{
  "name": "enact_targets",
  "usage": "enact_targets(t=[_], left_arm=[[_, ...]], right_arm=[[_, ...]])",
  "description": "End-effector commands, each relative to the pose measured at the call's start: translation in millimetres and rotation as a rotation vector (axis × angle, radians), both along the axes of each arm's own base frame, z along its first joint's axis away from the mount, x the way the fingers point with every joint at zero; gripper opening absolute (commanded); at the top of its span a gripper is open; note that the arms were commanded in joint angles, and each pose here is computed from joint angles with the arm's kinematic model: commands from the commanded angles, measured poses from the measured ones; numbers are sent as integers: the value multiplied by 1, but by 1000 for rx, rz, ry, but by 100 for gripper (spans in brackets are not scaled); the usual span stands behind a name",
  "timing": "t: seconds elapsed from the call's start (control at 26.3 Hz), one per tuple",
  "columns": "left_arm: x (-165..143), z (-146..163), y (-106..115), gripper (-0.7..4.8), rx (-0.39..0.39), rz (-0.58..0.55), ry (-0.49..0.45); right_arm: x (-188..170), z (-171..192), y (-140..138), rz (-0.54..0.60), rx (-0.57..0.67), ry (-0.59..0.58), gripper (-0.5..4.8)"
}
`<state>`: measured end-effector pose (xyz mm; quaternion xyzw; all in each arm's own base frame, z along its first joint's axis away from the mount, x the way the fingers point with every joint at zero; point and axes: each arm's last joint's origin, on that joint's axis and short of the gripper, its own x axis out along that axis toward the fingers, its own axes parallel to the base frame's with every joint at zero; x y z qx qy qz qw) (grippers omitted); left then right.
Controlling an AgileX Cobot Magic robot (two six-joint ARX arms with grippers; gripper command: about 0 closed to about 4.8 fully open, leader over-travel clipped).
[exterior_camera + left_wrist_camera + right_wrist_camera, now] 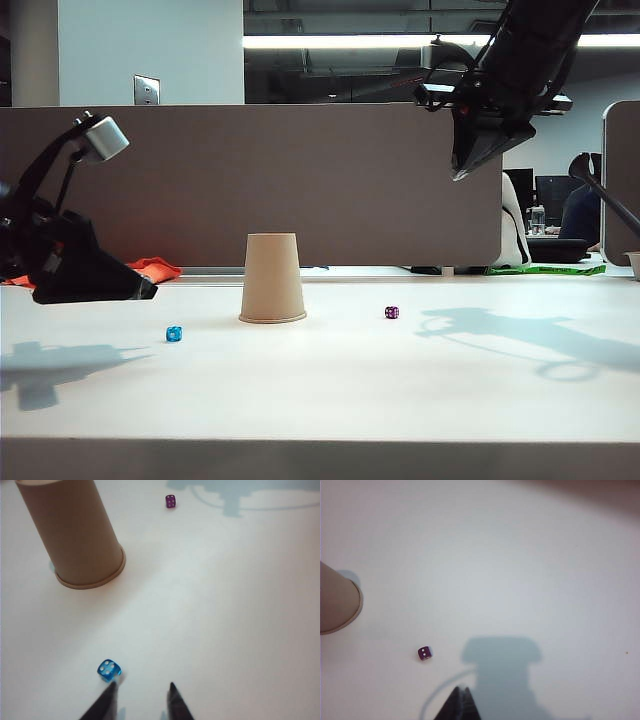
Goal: Throw the dice onto the paper cup, compare its value with the values of the other dice on the table, place the die with the higher value on the paper cup, and take no action if both dice have the same value.
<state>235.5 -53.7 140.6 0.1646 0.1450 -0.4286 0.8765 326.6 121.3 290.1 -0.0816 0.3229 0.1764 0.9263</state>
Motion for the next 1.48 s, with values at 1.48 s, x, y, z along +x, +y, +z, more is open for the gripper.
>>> enact_targets(t=[1.48], left_arm=[[40,-18,-7,147,53,-36,15]], right_arm=[[1,5,1,6,10,-35,-1]])
